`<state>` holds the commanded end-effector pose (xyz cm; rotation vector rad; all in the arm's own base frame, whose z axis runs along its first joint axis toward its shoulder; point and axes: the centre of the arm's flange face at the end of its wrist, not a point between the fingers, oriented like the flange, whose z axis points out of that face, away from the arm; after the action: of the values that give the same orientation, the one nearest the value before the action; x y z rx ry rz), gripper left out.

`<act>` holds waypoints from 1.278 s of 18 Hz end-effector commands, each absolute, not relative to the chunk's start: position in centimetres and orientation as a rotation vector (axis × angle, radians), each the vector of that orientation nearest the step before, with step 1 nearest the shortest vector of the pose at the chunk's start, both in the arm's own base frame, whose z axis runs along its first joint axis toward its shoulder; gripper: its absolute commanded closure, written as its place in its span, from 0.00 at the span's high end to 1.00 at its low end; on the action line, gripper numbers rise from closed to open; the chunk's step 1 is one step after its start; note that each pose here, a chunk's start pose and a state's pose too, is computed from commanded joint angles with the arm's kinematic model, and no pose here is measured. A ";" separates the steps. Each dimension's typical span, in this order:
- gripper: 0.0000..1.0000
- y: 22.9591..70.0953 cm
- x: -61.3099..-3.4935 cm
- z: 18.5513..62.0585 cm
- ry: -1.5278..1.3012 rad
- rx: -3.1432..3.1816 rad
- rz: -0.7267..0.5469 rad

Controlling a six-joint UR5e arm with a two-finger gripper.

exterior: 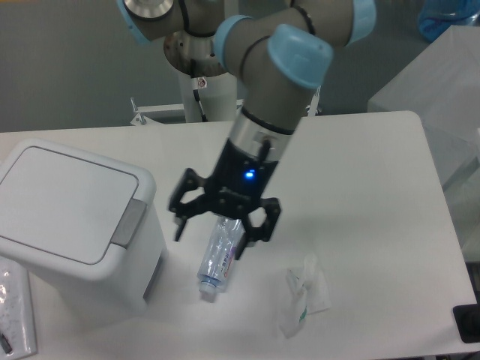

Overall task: Open the trash can
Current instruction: 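Move the open gripper over to the trash can's lid edge, then push the gripper finger against the lid edge to flip it open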

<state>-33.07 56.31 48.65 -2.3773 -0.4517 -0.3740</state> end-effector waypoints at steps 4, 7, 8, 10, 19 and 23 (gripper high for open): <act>1.00 56.6 -31.6 48.5 -0.444 -2.388 -0.385; 1.00 56.5 -31.6 47.0 -0.458 -2.407 -0.402; 1.00 56.4 -31.5 46.4 -0.460 -2.413 -0.411; 1.00 56.2 -31.3 45.7 -0.457 -2.421 -0.417; 1.00 56.3 -31.1 45.1 -0.460 -2.429 -0.426; 1.00 56.3 -31.1 45.1 -0.461 -2.429 -0.426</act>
<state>-31.13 56.35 45.13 -2.4290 -0.4614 -0.4264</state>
